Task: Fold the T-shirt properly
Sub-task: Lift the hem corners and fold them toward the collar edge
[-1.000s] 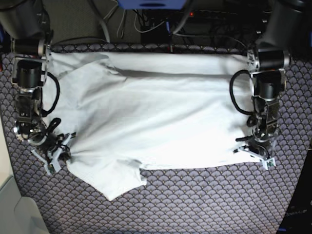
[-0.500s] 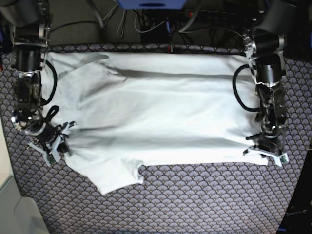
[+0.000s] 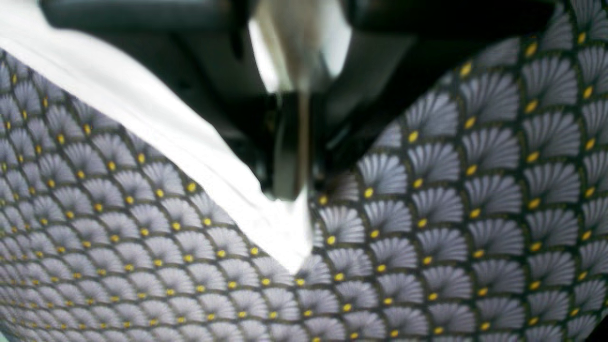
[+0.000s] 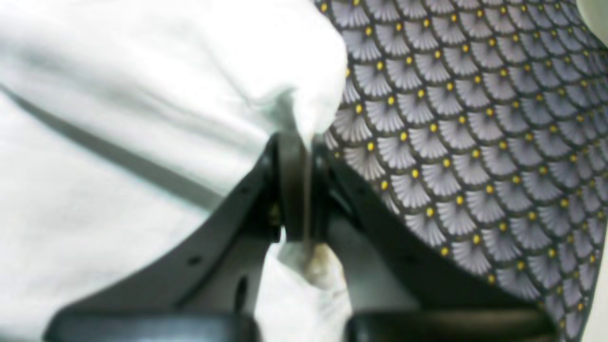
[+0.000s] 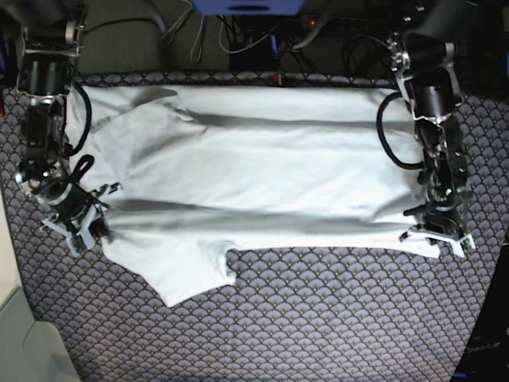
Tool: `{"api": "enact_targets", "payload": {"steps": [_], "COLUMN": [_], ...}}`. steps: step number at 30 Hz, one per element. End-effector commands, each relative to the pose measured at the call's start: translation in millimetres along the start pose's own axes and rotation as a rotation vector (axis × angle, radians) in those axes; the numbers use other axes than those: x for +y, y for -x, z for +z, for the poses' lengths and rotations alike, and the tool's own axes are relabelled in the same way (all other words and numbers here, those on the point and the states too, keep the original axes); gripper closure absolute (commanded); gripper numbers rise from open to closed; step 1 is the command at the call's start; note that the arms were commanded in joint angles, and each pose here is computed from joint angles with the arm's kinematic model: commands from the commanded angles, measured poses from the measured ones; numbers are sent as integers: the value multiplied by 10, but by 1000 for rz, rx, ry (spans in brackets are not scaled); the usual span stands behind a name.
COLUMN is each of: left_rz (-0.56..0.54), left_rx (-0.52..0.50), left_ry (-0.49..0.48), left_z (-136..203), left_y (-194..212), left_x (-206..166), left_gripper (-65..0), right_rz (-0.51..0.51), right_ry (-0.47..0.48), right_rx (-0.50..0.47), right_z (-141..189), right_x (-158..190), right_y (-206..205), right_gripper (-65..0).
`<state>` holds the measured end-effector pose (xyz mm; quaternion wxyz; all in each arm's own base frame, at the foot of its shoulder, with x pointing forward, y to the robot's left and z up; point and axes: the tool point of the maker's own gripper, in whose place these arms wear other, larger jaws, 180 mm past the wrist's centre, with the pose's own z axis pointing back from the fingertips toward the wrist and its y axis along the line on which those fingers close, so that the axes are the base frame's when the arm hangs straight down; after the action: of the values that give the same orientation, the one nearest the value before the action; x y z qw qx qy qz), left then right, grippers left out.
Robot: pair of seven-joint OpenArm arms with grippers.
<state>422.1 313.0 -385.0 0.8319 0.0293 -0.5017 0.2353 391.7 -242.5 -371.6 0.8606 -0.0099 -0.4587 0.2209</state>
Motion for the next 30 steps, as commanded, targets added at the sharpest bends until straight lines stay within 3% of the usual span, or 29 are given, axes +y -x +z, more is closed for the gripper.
{"api": "enact_targets", "payload": {"steps": [1, 8, 16, 25, 30], "left_rz": [-7, 42, 6, -18, 43], "left_rx": [-89, -8, 31, 53, 57], "left_ry": [9, 79, 53, 29, 60], "left_z": [34, 271, 396, 446, 454], "left_y": [-405, -341, -106, 4, 7], "left_x": [-37, -189, 33, 191, 154], "left_gripper": [-6, -6, -6, -6, -6], "right_rz": [27, 71, 84, 81, 28], "right_ry": [46, 32, 17, -8, 55], "right_rx": [-61, -67, -3, 26, 10], "right_z": [92, 246, 341, 469, 553], "right_x": [-177, -2, 38, -11, -203], "right_y": [-216, -155, 154, 328, 343], "right_gripper": [0, 0, 0, 0, 0]}}
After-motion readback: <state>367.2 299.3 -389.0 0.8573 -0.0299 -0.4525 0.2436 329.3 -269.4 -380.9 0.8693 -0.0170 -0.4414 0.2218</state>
